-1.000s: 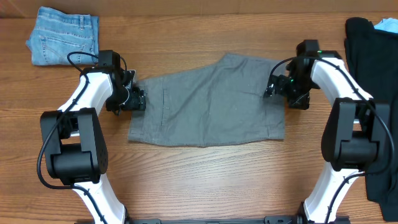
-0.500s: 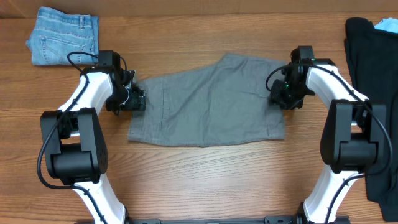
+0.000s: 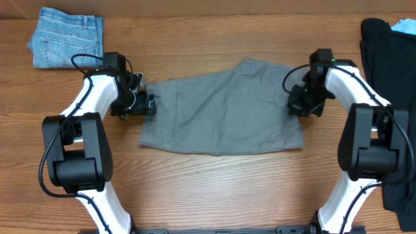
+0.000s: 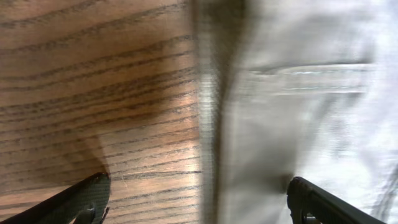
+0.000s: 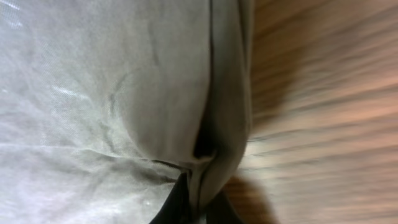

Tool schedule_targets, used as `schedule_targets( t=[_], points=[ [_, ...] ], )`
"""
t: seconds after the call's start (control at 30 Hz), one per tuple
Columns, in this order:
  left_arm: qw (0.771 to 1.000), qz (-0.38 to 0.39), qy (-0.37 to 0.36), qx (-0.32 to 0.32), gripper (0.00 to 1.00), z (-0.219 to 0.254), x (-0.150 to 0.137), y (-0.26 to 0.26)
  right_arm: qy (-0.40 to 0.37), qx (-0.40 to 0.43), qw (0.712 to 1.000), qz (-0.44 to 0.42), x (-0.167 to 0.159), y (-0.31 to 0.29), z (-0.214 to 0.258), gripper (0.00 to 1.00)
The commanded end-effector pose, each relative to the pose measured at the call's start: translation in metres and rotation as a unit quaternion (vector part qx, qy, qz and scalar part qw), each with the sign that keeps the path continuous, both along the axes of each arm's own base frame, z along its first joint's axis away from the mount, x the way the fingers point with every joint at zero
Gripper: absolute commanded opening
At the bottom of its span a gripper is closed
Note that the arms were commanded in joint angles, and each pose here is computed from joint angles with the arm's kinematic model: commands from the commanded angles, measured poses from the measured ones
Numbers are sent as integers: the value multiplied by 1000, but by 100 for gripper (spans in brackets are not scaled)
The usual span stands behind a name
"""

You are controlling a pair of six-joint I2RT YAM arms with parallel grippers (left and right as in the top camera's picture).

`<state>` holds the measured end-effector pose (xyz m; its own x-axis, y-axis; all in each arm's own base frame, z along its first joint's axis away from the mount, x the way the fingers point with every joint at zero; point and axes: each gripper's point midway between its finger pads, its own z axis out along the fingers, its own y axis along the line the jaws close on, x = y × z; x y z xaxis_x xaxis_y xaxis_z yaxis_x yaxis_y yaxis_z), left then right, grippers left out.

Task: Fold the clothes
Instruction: 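Fold the right half of the shorts leftward over the left half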

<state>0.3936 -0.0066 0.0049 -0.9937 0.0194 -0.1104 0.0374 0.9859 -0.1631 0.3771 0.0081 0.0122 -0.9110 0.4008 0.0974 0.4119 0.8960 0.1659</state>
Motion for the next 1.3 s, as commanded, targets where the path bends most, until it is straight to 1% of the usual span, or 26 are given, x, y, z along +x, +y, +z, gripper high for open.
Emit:
schedule_targets(
  t=[0.0,0.1,0.17,0.23,0.27,0.43,0.47,0.57,0.7,0.8,1.0,1.13,1.27],
  points=[
    [998,-6,60,-35,94,-34,-25,-15,-38,-28,998,-31,19,-20,27,4],
    [998,-6,57,-35,95,-34,-23,-15,-65,-29,997,-31,25,-18,47,4],
    [998,-6,53,-35,100,-34,-22,-15,-88,-29,995,-27,27,-12,65,4],
    [998,-5,49,-35,100,-34,-19,-15,-105,-25,994,-21,28,-3,79,4],
    [998,3,46,-35,100,-34,-17,-14,-123,-5,992,-2,30,19,92,4],
    [998,12,42,-35,100,-34,-14,-14,-148,51,986,56,32,79,103,4],
    [998,12,41,-35,100,-34,-14,-14,-161,91,979,81,34,107,109,4],
    [998,12,43,-35,100,-34,-15,-14,-182,147,965,114,35,145,122,4],
    [998,14,45,-36,100,-34,-16,-13,-196,194,950,148,32,180,139,4],
    [998,16,51,-36,100,-34,-18,-12,-202,229,935,180,23,210,149,4],
    [997,17,68,-35,100,-34,-26,-11,-203,242,918,239,0,260,152,4],
    [996,24,84,-32,100,-31,-32,-6,-199,209,926,243,-11,279,144,4],
    [995,41,91,-29,100,-22,-31,3,-200,202,923,260,-23,298,142,4]
  ],
)
